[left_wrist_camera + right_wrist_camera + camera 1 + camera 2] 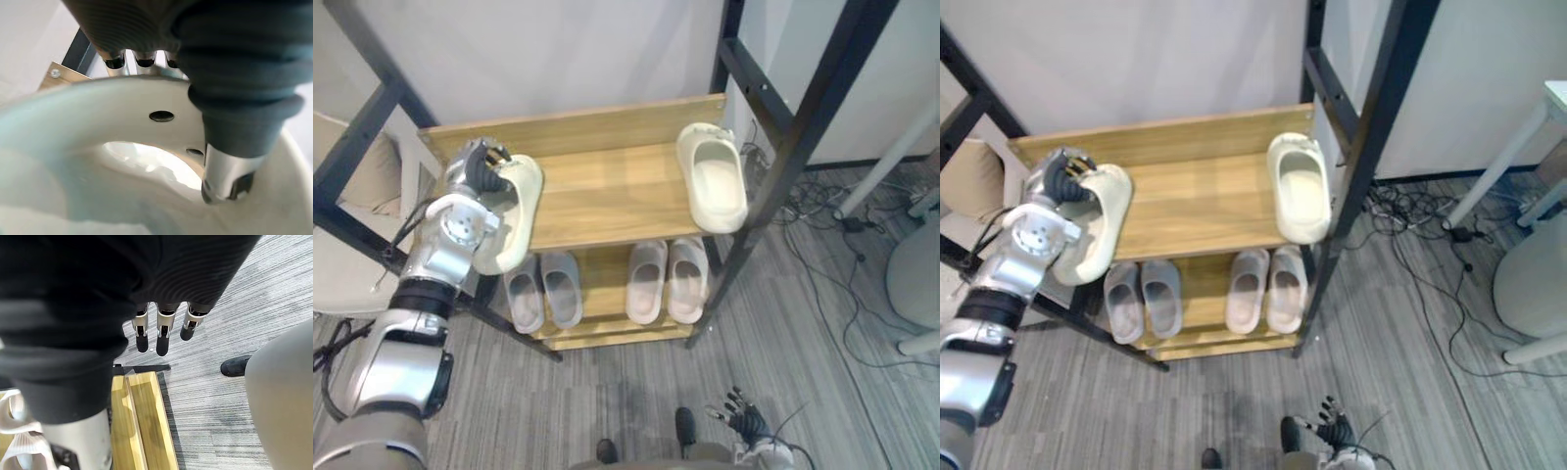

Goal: Organize the slippers on the shoe rack

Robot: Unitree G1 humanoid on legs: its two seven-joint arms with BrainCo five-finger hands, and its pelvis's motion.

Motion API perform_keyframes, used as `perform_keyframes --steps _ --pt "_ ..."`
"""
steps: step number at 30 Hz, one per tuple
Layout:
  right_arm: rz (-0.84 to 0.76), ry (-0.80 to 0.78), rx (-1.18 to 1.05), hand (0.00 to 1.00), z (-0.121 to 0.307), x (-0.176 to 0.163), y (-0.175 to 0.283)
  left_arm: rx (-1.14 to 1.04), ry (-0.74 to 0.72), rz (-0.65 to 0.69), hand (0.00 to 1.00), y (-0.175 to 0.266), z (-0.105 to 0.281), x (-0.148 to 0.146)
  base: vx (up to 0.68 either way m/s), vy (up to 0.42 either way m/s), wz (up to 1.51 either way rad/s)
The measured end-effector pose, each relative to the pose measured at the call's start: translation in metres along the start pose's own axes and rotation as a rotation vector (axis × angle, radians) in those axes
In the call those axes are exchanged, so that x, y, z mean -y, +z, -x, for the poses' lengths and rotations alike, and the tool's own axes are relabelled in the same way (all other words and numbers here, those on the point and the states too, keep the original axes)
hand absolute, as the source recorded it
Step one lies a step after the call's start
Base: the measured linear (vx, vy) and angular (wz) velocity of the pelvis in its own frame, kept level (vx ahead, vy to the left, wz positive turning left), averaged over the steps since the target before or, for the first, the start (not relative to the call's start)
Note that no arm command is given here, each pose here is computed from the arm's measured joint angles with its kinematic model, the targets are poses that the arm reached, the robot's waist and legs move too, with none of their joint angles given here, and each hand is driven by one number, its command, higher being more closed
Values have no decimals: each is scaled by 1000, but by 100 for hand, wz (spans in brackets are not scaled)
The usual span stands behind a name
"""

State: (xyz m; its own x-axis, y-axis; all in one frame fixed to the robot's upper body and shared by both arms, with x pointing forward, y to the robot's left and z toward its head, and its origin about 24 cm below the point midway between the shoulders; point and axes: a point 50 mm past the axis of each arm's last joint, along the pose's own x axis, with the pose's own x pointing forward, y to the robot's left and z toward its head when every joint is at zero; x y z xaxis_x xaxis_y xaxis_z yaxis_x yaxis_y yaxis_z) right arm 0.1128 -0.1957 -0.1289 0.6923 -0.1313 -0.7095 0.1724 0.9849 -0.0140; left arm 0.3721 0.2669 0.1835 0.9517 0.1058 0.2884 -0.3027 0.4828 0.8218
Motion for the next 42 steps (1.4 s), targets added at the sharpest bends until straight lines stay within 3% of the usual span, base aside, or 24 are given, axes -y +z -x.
perform_keyframes --steps 29,42 --pt "-5 -5 19 0 -2 -3 5 161 23 -118 100 31 7 12 -3 2 -3" --pt "-13 -2 49 0 -2 -5 12 210 127 4 100 74 -10 9 -8 22 -21"
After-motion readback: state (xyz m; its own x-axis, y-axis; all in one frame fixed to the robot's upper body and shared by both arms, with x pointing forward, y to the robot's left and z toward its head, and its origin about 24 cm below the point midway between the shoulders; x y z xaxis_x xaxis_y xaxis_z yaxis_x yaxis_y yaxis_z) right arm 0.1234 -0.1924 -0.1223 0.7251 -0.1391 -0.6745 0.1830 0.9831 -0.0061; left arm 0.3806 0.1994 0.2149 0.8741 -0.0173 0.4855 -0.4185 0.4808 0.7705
